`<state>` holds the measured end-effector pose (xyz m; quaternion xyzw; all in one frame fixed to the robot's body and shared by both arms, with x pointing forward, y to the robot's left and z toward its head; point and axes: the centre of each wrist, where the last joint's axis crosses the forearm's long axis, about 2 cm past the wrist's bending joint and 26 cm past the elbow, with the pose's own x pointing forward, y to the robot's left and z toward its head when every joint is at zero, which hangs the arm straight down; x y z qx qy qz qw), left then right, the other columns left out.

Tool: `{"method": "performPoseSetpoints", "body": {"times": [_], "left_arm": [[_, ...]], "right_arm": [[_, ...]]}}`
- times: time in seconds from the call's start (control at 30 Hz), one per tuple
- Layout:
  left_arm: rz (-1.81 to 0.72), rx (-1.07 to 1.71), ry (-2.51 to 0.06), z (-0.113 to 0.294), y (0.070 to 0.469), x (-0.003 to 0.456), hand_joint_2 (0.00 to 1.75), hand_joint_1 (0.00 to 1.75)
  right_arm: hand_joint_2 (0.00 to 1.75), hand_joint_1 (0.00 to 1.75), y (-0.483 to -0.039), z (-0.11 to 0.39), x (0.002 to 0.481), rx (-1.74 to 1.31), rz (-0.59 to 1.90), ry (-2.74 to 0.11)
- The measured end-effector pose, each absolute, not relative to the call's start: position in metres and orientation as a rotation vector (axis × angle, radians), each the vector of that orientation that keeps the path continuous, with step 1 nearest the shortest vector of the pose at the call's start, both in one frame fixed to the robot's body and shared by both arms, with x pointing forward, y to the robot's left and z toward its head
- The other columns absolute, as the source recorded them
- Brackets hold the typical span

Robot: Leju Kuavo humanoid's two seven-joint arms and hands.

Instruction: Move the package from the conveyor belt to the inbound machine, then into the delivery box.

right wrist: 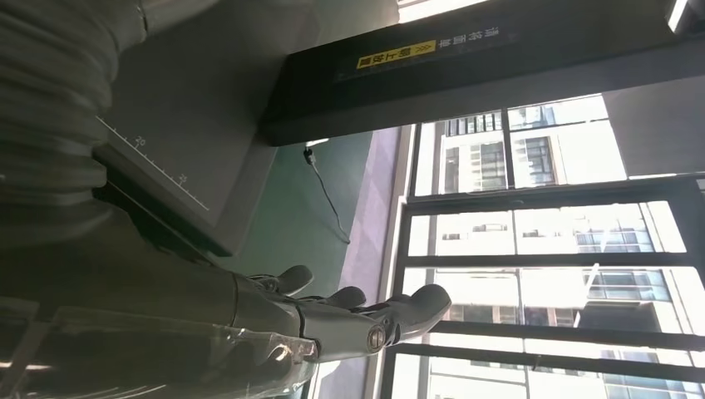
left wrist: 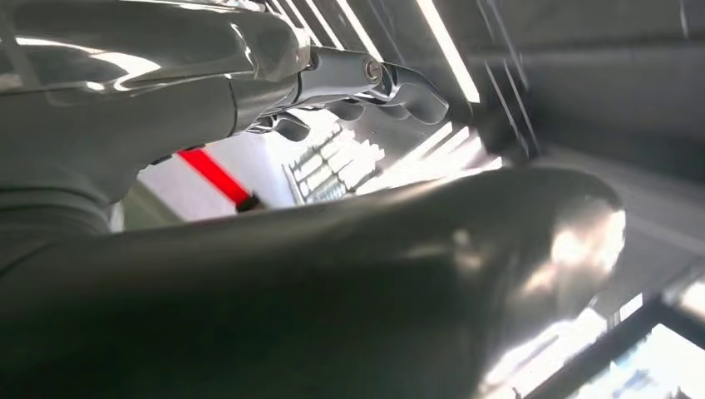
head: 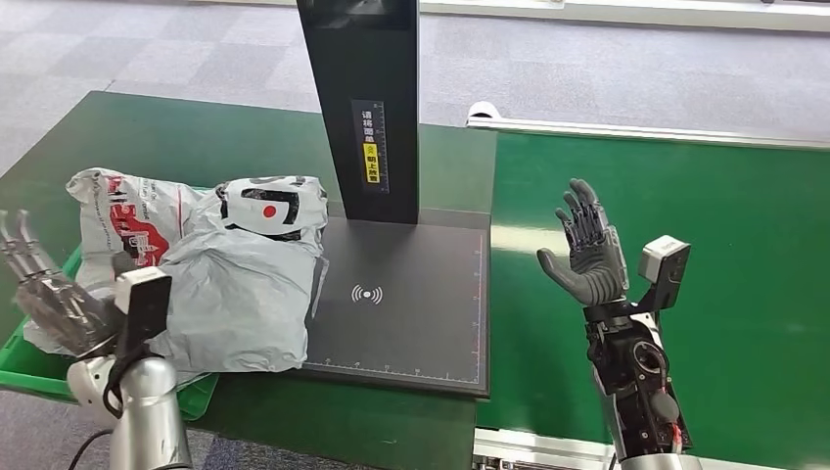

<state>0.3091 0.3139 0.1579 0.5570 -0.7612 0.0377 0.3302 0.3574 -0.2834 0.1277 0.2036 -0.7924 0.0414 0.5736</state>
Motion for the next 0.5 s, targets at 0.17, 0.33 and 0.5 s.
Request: {"method": "performPoseSetpoints", "body": {"times": [0.17, 0.33, 0.5], "left_arm": [[0.312, 1.594, -2.040, 0.194, 0.341, 0.294, 0.00, 0.00], [0.454, 1.681, -2.082, 0.218, 0.355, 0.280, 0.00, 0.00], [0.536, 1.699, -2.113, 0.230, 0.359, 0.273, 0.00, 0.00]], "right_arm": [[1.75, 0.00, -0.283, 0.127, 0.357, 0.474, 0.086, -1.864], [1.75, 0.00, -0.283, 0.127, 0.357, 0.477, 0.076, -1.873], [1.75, 0.00, -0.283, 0.126, 0.357, 0.474, 0.072, -1.873]]}}
